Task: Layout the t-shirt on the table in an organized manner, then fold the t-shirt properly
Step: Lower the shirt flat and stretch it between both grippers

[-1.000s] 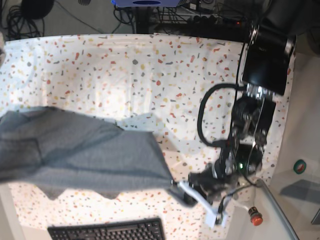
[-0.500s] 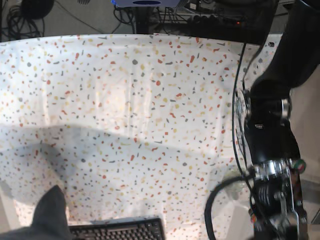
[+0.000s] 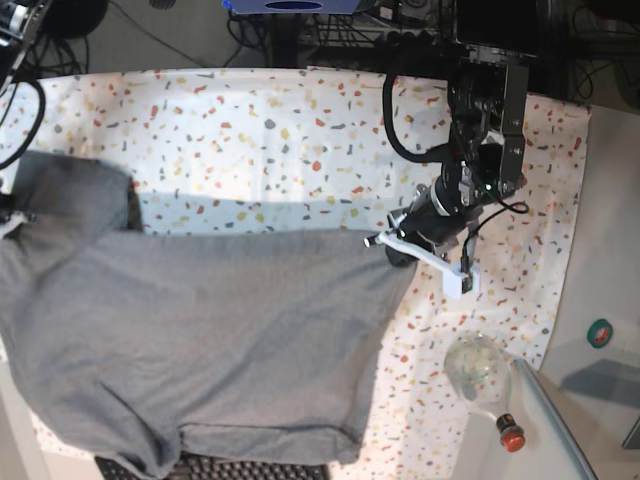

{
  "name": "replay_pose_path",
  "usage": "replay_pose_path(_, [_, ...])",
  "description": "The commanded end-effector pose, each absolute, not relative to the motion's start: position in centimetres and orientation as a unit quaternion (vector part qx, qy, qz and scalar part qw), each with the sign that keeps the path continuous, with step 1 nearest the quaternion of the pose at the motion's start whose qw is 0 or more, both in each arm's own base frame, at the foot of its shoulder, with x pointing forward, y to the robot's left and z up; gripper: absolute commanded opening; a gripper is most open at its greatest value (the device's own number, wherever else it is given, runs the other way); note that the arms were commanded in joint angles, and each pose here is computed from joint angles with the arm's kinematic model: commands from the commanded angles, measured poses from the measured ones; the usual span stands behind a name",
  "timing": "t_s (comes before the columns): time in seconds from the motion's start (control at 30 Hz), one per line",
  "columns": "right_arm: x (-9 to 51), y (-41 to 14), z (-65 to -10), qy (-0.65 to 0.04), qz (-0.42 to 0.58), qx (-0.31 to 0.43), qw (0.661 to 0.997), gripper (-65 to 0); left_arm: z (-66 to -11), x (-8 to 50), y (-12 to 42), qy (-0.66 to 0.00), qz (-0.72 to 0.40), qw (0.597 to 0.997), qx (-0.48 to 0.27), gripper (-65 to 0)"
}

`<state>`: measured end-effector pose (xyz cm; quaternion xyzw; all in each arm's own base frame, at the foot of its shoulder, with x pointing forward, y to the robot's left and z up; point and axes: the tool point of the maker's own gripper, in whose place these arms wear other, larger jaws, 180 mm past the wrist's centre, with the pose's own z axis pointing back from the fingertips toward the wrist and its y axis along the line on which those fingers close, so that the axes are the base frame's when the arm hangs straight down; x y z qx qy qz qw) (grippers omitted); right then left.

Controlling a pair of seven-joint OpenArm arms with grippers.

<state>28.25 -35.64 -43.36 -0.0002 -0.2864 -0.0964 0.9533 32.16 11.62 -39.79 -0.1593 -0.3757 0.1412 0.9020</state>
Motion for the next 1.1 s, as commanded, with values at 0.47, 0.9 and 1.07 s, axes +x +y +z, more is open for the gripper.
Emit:
replay_pose_path(0.47, [22.1, -36.2, -44.2, -0.248, -0.073, -0.032, 0.965, -65.0, -41.0, 25.4, 14.3, -0.356, 0.117, 0.919, -0.126, -65.0])
replay_pose_path(0.9, [19.7, -35.9, -45.0, -0.24, -0.099, -0.03, 0.965, -65.0, -42.2, 22.9, 18.6, -0.339, 0.143, 0.926, -0.082, -65.0])
replay_pose_path(1.07, [18.9, -35.4, -45.6, -0.215, -0.099, -0.024, 0.971, -65.0, -43.4, 22.2, 18.3, -0.321, 0.147, 0.932, -0.082, -65.0])
